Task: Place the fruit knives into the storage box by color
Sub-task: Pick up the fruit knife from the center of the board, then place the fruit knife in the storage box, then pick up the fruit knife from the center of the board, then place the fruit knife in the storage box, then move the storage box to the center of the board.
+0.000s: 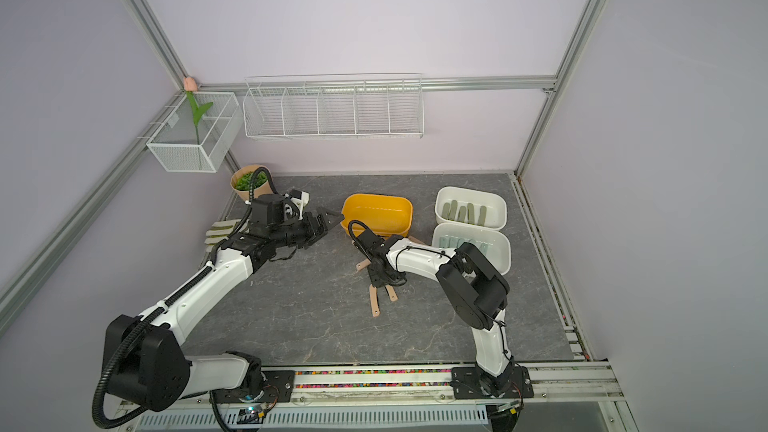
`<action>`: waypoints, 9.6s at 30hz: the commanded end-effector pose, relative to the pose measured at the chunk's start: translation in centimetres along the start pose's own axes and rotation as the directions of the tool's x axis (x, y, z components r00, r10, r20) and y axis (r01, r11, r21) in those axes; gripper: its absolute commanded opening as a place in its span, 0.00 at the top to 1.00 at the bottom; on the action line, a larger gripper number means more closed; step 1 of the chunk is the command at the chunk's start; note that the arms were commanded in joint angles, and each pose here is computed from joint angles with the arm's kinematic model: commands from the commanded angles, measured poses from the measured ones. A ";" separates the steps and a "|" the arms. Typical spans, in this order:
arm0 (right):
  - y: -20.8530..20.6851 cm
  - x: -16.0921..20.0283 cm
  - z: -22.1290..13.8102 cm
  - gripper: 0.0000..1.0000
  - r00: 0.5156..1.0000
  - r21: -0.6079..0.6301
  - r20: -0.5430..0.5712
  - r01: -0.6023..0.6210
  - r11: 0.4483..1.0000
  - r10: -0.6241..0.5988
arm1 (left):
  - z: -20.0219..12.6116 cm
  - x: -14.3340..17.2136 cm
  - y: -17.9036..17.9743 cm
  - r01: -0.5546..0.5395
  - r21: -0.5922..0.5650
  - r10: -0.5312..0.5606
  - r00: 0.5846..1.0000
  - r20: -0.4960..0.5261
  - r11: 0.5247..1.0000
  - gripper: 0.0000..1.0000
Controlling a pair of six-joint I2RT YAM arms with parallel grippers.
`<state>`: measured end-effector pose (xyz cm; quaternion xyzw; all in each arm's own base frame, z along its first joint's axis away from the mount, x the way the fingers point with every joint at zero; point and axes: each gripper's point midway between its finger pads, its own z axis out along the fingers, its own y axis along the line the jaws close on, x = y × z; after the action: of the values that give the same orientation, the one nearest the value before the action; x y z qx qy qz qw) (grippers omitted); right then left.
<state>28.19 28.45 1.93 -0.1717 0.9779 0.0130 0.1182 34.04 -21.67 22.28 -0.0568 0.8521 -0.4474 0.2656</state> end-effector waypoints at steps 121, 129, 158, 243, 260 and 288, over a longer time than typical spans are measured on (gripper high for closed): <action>3.4 -23.6 3.0 0.74 0.921 -0.553 0.086 -0.273 0.787 0.379 | 14.1 -5.1 5.3 0.037 -0.026 -0.039 0.997 -0.070 0.999 0.01; 2.8 -24.3 1.8 0.52 0.916 -0.558 0.103 -0.270 0.785 0.388 | 12.6 -6.3 2.7 0.014 0.011 -0.013 0.999 -0.036 1.000 0.01; -2.0 -13.9 -9.4 0.31 0.947 -0.437 0.206 -0.137 0.889 0.247 | -0.3 -3.5 2.0 -0.056 -0.107 0.065 0.995 0.081 0.993 0.01; 3.8 0.1 -4.7 0.71 0.993 -0.189 0.047 -0.097 0.977 0.107 | -0.3 -1.0 3.5 0.045 -0.041 -0.041 0.994 0.099 0.998 0.01; 1.5 -12.9 -13.5 0.72 0.918 -0.465 0.223 -0.195 0.864 0.328 | 0.5 -4.8 2.9 0.013 -0.066 -0.003 0.990 0.140 0.998 0.01; -2.1 -25.7 -2.8 0.72 0.861 -0.546 0.121 -0.359 0.757 0.495 | 10.0 -10.3 7.9 0.000 -0.145 -0.001 1.000 -0.002 0.989 0.01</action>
<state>51.42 34.91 11.44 0.0312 0.9270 0.3148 0.2013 48.30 -20.63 15.89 -0.0854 0.8806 -0.3818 0.2672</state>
